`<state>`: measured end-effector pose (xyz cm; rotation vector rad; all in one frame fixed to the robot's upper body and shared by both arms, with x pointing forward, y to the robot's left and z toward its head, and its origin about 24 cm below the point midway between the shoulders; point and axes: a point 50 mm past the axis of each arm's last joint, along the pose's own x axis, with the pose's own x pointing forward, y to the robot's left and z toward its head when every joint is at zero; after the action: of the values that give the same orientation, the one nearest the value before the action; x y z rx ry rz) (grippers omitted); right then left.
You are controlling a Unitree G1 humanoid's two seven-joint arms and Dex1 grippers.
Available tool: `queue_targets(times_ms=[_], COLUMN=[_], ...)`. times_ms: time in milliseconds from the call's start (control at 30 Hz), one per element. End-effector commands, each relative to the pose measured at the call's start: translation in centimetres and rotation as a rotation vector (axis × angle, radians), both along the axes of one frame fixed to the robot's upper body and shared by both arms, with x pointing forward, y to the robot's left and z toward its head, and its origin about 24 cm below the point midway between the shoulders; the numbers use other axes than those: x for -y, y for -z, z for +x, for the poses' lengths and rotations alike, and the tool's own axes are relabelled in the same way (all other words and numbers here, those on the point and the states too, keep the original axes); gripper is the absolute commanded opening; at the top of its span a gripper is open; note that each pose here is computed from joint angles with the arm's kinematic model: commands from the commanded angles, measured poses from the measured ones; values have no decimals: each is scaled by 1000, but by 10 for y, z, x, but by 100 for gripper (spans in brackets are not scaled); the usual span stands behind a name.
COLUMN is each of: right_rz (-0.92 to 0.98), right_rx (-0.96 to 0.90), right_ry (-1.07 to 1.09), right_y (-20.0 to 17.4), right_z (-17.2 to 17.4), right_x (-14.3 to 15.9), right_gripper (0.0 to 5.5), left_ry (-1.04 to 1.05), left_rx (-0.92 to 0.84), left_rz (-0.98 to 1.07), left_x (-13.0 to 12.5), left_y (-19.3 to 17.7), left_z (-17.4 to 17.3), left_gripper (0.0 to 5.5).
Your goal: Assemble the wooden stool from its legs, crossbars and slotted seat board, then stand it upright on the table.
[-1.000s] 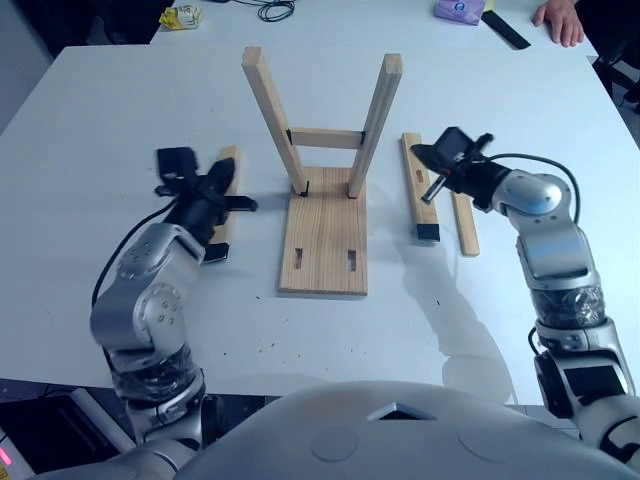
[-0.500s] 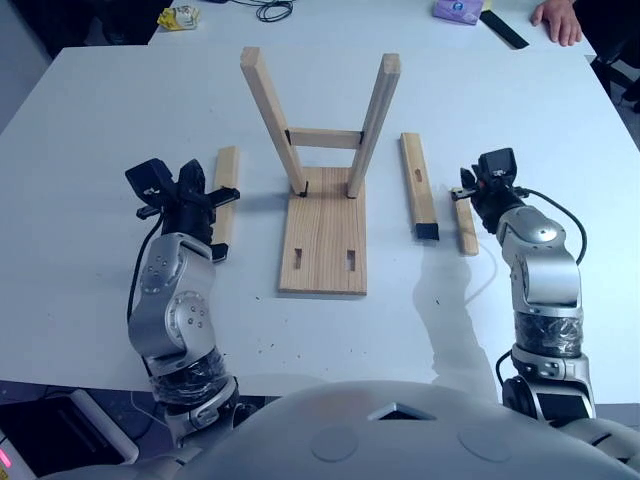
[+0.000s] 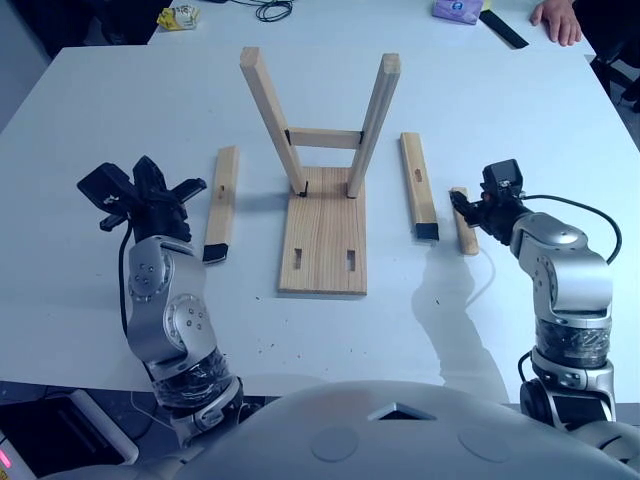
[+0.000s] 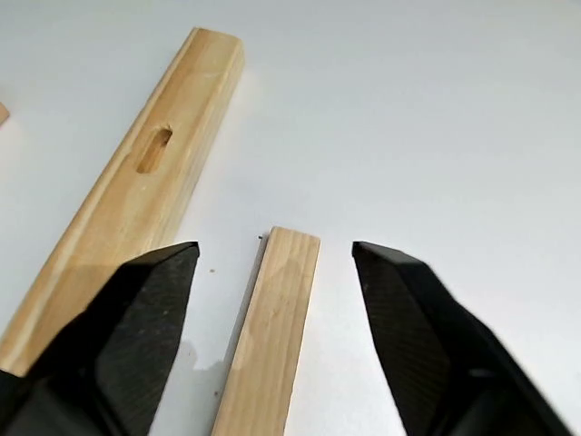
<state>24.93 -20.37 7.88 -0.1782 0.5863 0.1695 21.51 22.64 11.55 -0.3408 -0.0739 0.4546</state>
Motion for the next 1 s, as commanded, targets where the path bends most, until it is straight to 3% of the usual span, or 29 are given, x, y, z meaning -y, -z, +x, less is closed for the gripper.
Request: queue_targets(times_ms=[33,633,967,1000], right_rz=[-39,-13,-19,-20], right_rx=[-11,-188,-218,-221], right_ry=[32,124,171,173], right_y=[-3,34,36,36], right_z=[-2,-14,-25,-26], right_x=[6,1,3,3], right_gripper=[363,363,363,344], left_ry=[-43,-28,-14,-12], left_rx=[4,10,14,13], left_rz=[-7,50,64,64], left_x=[-1,5,7,7], left_y=[0,-8,-13,-13], left_z=[-7,-6,-6,-6], left_gripper=[0,0,0,0])
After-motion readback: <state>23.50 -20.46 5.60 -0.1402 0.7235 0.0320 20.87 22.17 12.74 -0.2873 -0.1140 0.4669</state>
